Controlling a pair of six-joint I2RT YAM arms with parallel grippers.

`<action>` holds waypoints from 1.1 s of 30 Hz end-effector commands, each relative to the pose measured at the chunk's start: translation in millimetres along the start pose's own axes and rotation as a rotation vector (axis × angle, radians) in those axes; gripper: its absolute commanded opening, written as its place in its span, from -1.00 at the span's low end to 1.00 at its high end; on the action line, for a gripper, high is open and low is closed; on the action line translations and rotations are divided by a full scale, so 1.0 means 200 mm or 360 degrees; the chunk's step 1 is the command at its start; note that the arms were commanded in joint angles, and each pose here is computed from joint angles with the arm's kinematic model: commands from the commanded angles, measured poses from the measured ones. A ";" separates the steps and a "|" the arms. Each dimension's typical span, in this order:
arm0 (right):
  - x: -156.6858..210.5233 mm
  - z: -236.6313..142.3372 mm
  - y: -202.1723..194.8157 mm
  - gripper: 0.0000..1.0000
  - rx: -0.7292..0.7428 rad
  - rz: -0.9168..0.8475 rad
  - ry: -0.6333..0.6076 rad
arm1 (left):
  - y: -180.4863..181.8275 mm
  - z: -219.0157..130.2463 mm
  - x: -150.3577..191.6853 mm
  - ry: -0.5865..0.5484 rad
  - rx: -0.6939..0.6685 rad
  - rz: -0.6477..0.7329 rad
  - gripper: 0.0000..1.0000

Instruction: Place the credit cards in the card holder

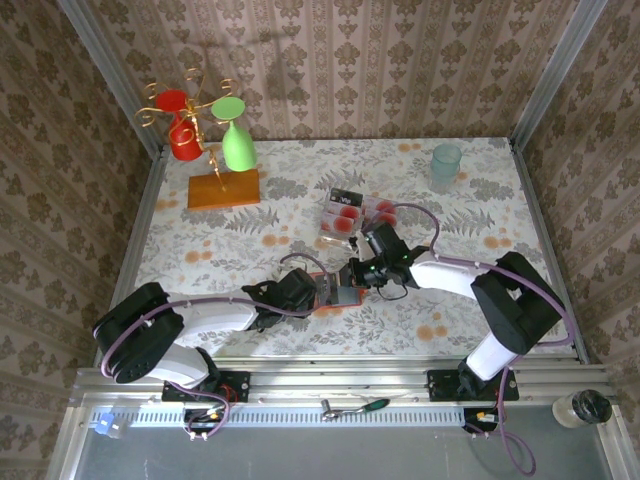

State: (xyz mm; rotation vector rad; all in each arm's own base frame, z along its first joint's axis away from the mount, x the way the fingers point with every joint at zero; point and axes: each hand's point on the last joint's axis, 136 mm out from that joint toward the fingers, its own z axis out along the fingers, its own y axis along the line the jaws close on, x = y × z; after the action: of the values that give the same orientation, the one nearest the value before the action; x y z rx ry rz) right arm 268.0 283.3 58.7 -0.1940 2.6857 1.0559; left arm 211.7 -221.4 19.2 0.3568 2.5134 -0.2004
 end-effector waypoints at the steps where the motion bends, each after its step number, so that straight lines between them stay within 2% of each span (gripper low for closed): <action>1: 0.05 0.06 -0.03 -0.82 0.0089 -0.0020 0.0090 | 0.06 0.01 0.03 0.0020 -0.0063 -0.0010 0.28; 10: 0.09 0.22 -0.05 -0.87 0.0122 -0.0004 0.0183 | 0.07 0.00 -0.01 -0.0012 -0.0047 -0.0047 0.28; 16: 0.11 0.26 -0.04 -0.88 0.0141 -0.0009 0.0202 | 0.13 -0.02 -0.06 -0.0041 -0.0033 -0.0162 0.28; 23: 0.11 0.28 -0.05 -0.88 0.0153 0.0004 0.0205 | 0.21 -0.02 0.00 -0.0002 -0.0095 -0.0179 0.28; 33: 0.12 0.31 -0.01 -0.88 0.0185 -0.0027 0.0271 | 0.18 0.02 0.07 0.0078 -0.0069 -0.0136 0.28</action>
State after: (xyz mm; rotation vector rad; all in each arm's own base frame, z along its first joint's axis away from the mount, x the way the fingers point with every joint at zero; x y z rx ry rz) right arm 263.7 330.0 23.5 -0.3029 2.8023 1.0039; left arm 224.5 -185.5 17.9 0.2135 2.5248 -0.1767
